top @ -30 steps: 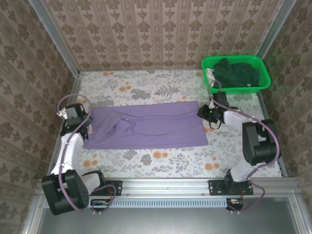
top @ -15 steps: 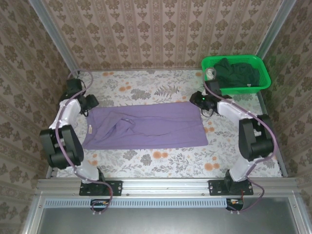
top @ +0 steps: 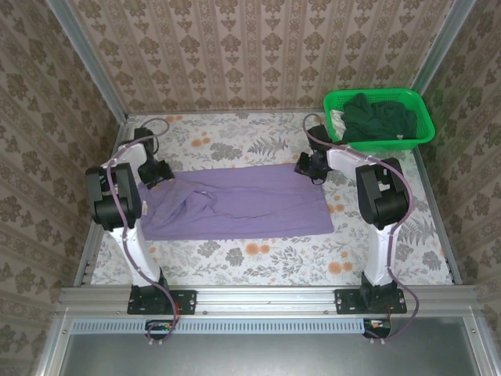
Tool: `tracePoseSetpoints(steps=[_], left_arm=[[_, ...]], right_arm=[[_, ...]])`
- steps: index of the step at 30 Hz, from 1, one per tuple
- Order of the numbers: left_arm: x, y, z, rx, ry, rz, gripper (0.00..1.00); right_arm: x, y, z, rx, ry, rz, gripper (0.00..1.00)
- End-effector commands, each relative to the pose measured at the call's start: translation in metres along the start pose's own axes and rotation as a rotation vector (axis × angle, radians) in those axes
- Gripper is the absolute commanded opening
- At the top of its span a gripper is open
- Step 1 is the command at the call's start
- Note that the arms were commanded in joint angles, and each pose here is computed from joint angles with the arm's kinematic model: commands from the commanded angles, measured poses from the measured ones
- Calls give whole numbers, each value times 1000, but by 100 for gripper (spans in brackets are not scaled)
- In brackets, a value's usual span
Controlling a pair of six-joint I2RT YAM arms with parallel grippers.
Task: Fold and stack the t-shirts
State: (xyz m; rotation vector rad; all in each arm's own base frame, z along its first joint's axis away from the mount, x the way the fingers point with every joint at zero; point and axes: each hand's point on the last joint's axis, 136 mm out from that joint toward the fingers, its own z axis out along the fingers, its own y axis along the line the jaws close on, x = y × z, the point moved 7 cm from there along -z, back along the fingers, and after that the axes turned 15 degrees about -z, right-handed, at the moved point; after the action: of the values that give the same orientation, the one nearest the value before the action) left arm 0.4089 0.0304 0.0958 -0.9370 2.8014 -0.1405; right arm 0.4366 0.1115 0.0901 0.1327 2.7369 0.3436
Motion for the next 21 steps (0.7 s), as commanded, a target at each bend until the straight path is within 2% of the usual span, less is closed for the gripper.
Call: tracePoseSetpoints(steps=[1, 7, 10, 13, 15, 17, 19, 21], left_arm=[[-6, 20, 12, -114, 19, -46, 50], [-23, 14, 4, -124, -2, -75, 52], [-31, 6, -20, -110, -45, -97, 63], [-33, -7, -59, -87, -123, -102, 78], [-25, -19, -85, -69, -167, -86, 82], [-12, -30, -100, -50, -174, -58, 82], [4, -41, -107, -27, -148, -21, 79], [20, -43, -107, -14, -103, -1, 66]], right_arm=[[4, -21, 11, 70, 67, 36, 34], [-10, -20, 2, 44, 23, 62, 39], [-22, -8, -21, 1, -47, 59, 44], [-33, 7, -53, -24, -130, 35, 51], [-38, 18, -78, -54, -184, 2, 54], [-38, 34, -95, -119, -241, -24, 56], [-35, 60, -105, -252, -290, -65, 56], [-22, 94, -104, -382, -291, -112, 56]])
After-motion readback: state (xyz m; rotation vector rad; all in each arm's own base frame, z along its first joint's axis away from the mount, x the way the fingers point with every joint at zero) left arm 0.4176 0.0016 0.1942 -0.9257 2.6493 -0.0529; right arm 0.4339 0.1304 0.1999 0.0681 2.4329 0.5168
